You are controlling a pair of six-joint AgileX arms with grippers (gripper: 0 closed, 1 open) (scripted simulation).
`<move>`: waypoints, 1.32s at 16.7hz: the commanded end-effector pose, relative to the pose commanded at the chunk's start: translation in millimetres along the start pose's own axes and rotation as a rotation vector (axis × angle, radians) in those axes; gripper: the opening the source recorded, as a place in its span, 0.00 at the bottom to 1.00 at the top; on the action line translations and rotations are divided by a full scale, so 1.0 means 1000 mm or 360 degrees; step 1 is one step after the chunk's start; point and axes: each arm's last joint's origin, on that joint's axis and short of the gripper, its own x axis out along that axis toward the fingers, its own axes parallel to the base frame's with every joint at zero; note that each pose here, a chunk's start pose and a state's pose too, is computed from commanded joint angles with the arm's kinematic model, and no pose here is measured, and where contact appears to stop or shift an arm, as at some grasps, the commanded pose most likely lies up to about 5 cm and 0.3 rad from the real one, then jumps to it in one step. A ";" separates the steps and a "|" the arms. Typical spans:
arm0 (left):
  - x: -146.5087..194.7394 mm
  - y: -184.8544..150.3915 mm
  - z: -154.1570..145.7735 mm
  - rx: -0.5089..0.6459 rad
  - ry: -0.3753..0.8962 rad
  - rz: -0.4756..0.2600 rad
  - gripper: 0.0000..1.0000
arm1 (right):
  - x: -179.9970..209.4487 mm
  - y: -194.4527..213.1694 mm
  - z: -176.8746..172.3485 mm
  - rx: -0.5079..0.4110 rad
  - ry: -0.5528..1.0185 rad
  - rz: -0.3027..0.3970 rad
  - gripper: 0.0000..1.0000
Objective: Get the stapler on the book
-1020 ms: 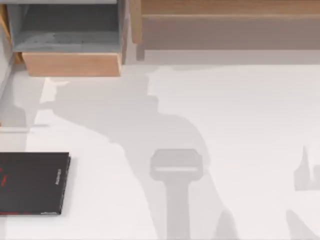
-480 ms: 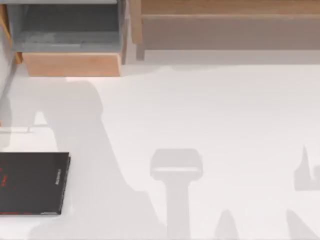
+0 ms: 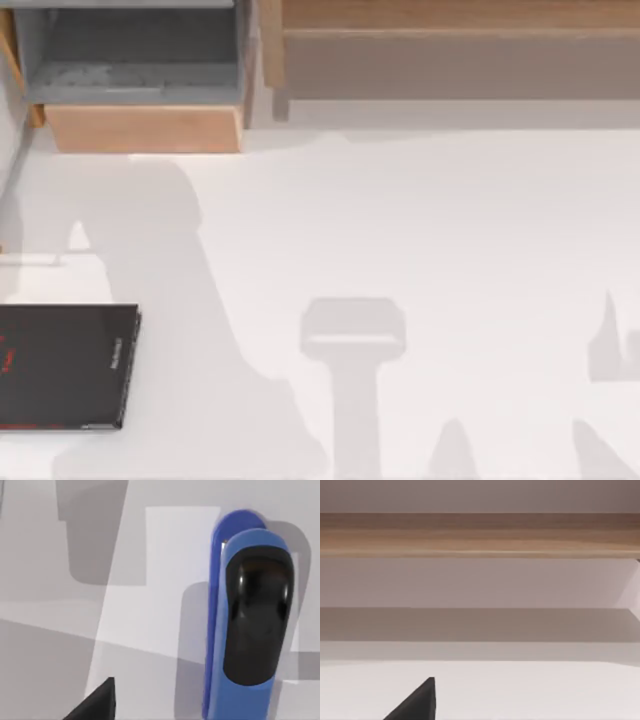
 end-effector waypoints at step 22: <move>0.023 0.009 -0.005 -0.0008 0.0000 -0.0004 1.00 | 0.000 0.000 0.000 0.0000 0.0000 0.0000 1.00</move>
